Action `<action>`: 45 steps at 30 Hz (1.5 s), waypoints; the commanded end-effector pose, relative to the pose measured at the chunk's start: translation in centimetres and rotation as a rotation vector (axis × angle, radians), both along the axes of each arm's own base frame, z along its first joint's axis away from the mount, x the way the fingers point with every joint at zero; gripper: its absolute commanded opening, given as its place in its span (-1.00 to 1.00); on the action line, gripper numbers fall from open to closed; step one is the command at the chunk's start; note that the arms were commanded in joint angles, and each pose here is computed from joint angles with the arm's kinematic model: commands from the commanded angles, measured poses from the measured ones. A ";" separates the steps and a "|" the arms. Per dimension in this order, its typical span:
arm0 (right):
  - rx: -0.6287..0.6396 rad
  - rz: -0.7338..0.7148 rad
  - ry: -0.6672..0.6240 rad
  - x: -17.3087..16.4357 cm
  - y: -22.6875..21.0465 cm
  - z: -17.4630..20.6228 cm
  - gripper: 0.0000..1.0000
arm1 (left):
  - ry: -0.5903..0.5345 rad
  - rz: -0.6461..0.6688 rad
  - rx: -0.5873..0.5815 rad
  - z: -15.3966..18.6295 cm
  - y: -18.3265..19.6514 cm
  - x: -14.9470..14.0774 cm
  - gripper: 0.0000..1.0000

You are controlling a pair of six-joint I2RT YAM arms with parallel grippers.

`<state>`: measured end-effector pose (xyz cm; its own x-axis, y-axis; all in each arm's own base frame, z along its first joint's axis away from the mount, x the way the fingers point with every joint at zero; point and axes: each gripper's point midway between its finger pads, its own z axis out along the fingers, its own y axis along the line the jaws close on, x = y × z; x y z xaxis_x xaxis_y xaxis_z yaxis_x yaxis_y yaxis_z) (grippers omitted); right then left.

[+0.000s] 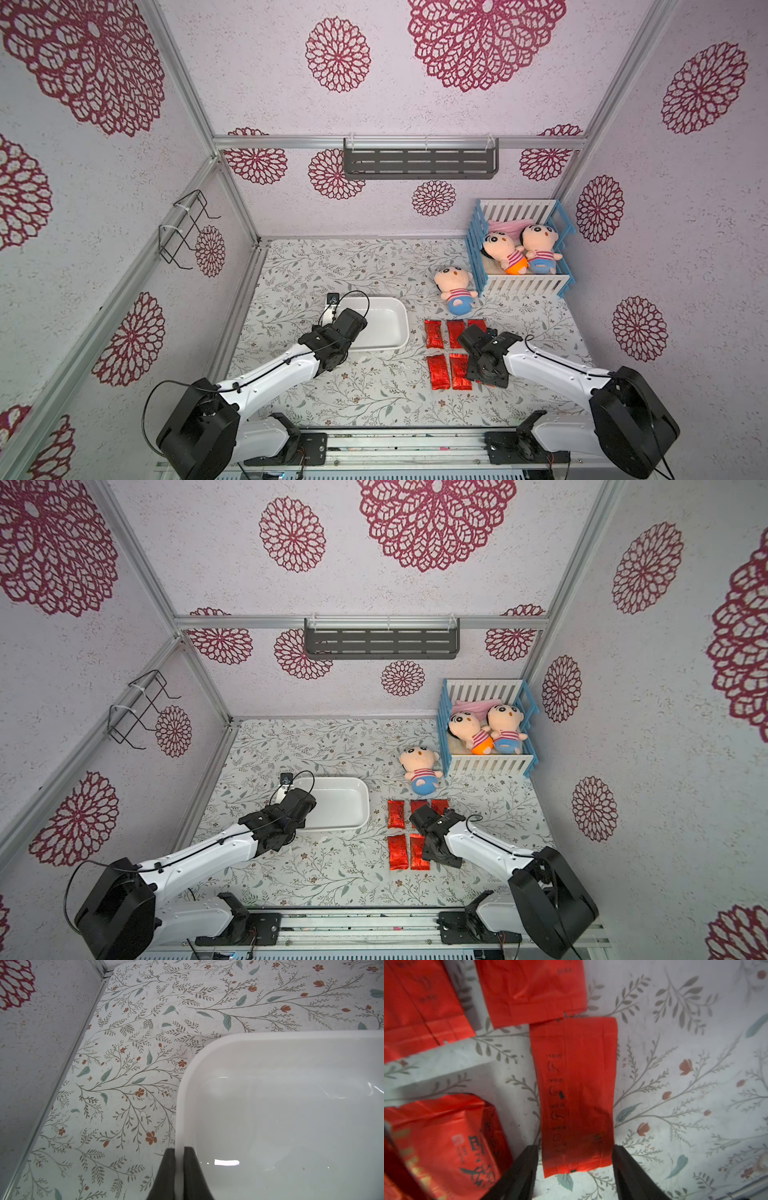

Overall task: Take the tea bags out of the storage box
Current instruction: Place the tea bag at the center of the board.

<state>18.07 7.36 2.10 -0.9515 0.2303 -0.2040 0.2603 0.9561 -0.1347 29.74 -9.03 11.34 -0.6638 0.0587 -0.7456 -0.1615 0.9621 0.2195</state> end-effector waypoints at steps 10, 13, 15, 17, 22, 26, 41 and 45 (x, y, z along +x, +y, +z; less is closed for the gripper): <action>-0.064 0.028 0.001 0.6 0.1 0.4 0.21 | 0.006 -0.032 0.023 0.2 -0.7 0.0 -1.00; -0.092 0.024 0.008 0.6 -0.3 0.3 0.20 | 0.006 -0.032 0.025 0.2 -0.7 -0.1 -1.00; -0.110 0.023 0.010 0.7 -0.5 0.3 0.17 | 0.006 -0.032 0.025 0.2 -0.7 -0.1 -1.00; -0.124 0.022 0.010 0.7 -0.6 0.4 0.16 | 0.008 -0.032 0.025 0.1 -0.7 -0.1 -1.00; -0.172 0.030 0.033 0.7 -1.0 0.3 0.15 | 0.008 -0.034 0.025 0.1 -0.7 0.0 -1.00; -0.195 0.037 0.039 0.7 -1.1 0.2 0.15 | 0.007 -0.033 0.026 0.1 -0.7 0.0 -1.00; -0.177 0.061 0.013 0.8 -0.5 0.9 0.19 | 0.012 -0.032 0.030 0.0 -0.8 0.0 -1.00; -0.021 0.096 -0.082 2.3 2.0 2.9 0.26 | 0.012 -0.033 0.032 0.0 -0.7 0.0 -1.00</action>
<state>18.93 7.30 3.05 -0.9665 0.1365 -0.2173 0.1936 0.9438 -0.2680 29.71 -9.27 11.09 -0.6691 0.0679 -0.7401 -0.1532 0.9618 0.2267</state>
